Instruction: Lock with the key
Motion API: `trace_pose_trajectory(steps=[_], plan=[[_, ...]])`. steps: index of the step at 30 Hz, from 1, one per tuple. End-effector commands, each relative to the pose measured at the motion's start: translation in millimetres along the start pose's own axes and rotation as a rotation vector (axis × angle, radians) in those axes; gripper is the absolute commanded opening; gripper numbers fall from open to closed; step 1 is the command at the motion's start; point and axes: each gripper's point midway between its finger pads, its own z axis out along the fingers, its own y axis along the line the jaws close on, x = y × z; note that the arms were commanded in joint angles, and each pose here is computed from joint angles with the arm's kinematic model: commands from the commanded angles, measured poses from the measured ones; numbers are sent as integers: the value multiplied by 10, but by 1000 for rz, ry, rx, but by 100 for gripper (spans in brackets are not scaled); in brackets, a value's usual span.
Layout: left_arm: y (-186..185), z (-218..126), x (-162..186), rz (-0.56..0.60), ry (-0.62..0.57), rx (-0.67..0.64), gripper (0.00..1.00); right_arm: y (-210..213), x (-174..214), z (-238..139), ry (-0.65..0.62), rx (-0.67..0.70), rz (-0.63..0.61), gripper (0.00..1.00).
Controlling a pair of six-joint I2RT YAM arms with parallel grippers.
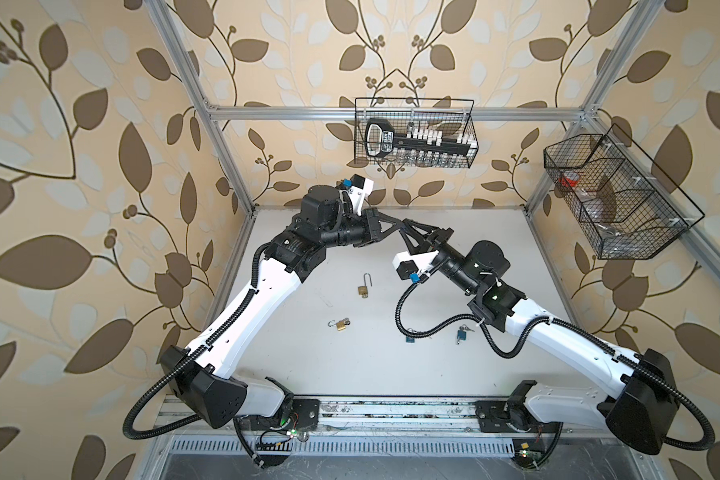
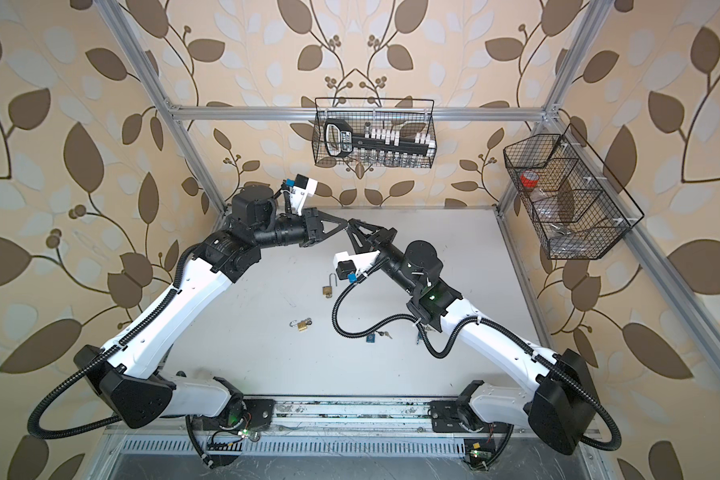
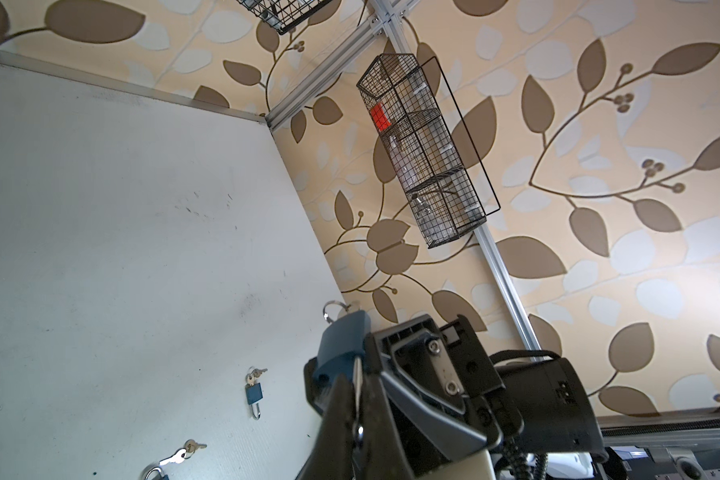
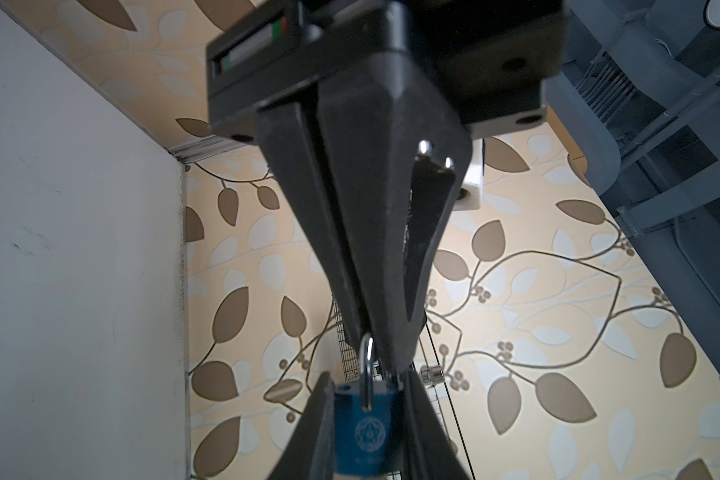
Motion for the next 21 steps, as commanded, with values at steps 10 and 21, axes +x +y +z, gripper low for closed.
trace_pose_trajectory(steps=[10,21], plan=[[-235,-199,-105,141,-70,2,0,-8,-42,59,0,-65,124,39],[-296,-375,-340,287,-148,-40,0,193,-23,-32,23,-170,536,100]])
